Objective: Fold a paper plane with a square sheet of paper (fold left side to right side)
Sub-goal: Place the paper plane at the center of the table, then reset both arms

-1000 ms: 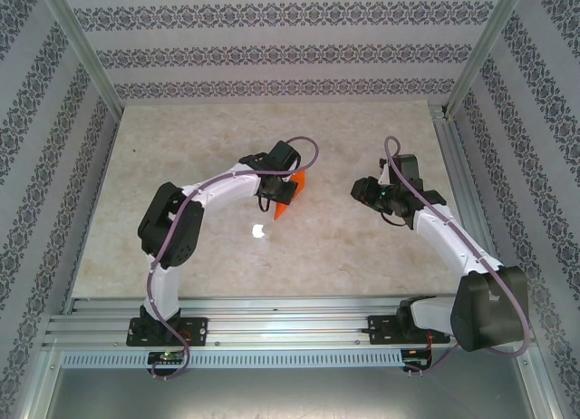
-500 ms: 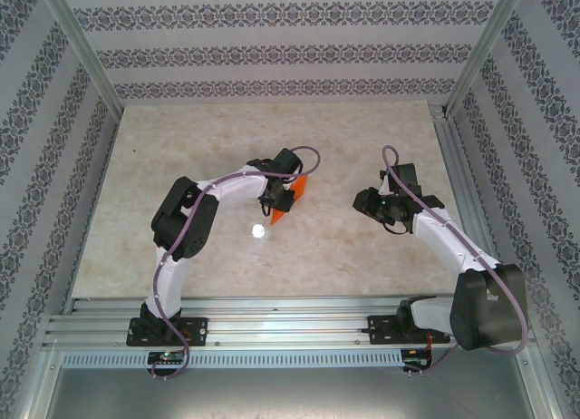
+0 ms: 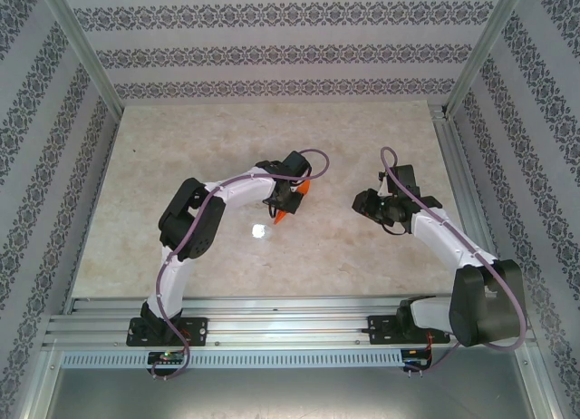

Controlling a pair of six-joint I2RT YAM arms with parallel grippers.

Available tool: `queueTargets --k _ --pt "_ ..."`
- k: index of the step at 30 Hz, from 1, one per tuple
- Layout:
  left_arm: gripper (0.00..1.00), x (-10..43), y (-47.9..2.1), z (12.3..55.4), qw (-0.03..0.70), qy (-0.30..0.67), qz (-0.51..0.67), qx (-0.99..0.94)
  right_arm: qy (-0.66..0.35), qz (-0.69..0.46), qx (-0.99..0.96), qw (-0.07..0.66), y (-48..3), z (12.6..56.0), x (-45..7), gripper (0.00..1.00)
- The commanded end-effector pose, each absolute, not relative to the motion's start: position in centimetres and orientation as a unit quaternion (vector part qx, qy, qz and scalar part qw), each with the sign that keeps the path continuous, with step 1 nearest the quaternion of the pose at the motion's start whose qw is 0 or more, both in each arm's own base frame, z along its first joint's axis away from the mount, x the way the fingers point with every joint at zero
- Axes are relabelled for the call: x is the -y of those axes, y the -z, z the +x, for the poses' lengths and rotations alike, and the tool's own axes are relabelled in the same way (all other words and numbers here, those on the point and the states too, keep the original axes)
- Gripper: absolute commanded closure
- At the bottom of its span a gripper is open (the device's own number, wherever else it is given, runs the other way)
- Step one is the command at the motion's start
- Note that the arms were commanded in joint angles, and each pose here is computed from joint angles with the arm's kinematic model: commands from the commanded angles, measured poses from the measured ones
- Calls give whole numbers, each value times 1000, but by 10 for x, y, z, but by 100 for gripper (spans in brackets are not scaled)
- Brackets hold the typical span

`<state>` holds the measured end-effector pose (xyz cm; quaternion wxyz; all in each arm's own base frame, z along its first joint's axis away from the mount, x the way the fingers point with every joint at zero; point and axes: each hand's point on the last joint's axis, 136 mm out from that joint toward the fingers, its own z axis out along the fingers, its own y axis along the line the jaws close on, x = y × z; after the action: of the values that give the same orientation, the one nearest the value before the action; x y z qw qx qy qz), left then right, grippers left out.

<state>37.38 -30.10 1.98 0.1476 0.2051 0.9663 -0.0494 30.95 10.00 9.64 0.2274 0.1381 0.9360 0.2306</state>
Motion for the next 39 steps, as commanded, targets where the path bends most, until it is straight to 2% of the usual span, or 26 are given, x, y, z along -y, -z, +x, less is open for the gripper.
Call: queueTargets --k 1,4,5,7,15,18,23,27,29,33,34,35,39 --pt "100 297 5 363 114 41 207 -971 -239 138 -933 231 -96 312 -100 65" --pt "100 297 -2 365 118 45 205 -971 -238 138 -934 230 -96 313 -100 65" --pt "97 298 -6 367 122 49 204 -970 -239 137 -933 232 -97 313 -101 65" --pt "80 299 -17 369 129 56 202 -969 -238 137 -933 231 -98 314 -101 65" --pt "51 306 -75 386 168 83 207 -960 -237 131 -933 238 -106 318 -100 63" --pt "36 311 -95 388 180 100 210 -956 -234 127 -932 245 -112 321 -98 61" --pt "30 309 -136 388 212 132 205 -946 -229 122 -926 273 -133 327 -86 60" --pt "28 277 -184 390 277 139 175 -935 -202 115 -918 320 -164 330 -65 59" --pt "23 248 -203 387 321 133 149 -926 -177 110 -913 350 -179 328 -53 53" --pt "4 166 -223 381 403 102 62 -907 -95 115 -893 424 -202 322 -17 31" --pt "0 145 -225 379 421 92 38 -902 -69 120 -884 447 -208 321 -6 21" --pt "0 127 -222 378 429 82 18 -900 -49 126 -876 463 -211 320 2 5" --pt "0 62 -208 373 447 20 -48 -893 28 124 -835 536 -207 318 29 2"
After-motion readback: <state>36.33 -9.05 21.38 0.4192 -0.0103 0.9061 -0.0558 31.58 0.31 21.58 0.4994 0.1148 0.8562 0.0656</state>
